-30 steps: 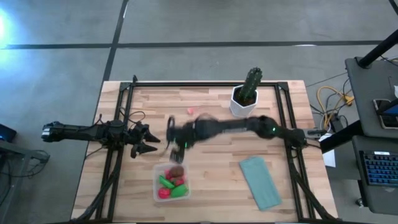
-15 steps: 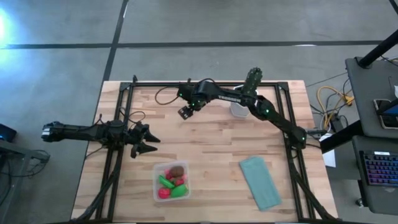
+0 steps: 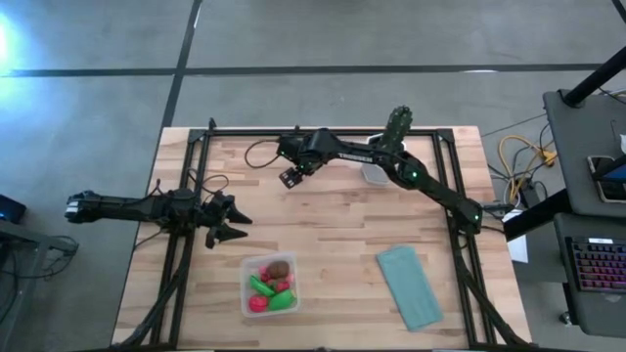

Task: Pick and placing Produce into tupperware
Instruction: Put the pink peach into the transparent bin

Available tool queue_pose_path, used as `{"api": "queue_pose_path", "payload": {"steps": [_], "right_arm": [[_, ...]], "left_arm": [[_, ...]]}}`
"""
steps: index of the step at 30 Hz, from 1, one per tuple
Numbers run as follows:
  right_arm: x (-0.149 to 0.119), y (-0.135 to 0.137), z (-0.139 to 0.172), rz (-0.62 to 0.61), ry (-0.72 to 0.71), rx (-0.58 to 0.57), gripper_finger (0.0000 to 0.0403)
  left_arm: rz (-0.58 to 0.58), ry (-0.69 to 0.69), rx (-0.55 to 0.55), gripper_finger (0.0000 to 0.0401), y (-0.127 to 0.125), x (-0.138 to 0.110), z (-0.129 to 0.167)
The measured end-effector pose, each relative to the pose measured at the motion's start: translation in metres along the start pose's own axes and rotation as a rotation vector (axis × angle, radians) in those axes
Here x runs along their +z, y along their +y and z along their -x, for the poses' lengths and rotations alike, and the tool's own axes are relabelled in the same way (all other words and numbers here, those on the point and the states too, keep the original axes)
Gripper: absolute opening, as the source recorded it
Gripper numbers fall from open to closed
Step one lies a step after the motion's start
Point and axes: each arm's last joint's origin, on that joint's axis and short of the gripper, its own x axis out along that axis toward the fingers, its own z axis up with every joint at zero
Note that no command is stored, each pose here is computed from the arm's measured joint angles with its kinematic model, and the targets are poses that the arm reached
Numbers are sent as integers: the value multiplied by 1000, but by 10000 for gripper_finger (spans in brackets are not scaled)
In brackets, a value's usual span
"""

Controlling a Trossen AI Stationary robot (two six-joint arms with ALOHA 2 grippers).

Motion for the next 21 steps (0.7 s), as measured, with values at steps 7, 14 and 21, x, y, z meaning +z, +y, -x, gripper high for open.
{"api": "queue_pose_path", "payload": {"steps": [7,14,21], "right_arm": [[10,-8,-1,-108,-43,26,232],[13,-9,-9,-152,-24,85,215],[9,-12,-12,-153,-13,37,209]], "left_arm": [[0,0,0,246,0,0,0],[0,0,0,246,0,0,0],[0,0,1,246,0,0,0]]}}
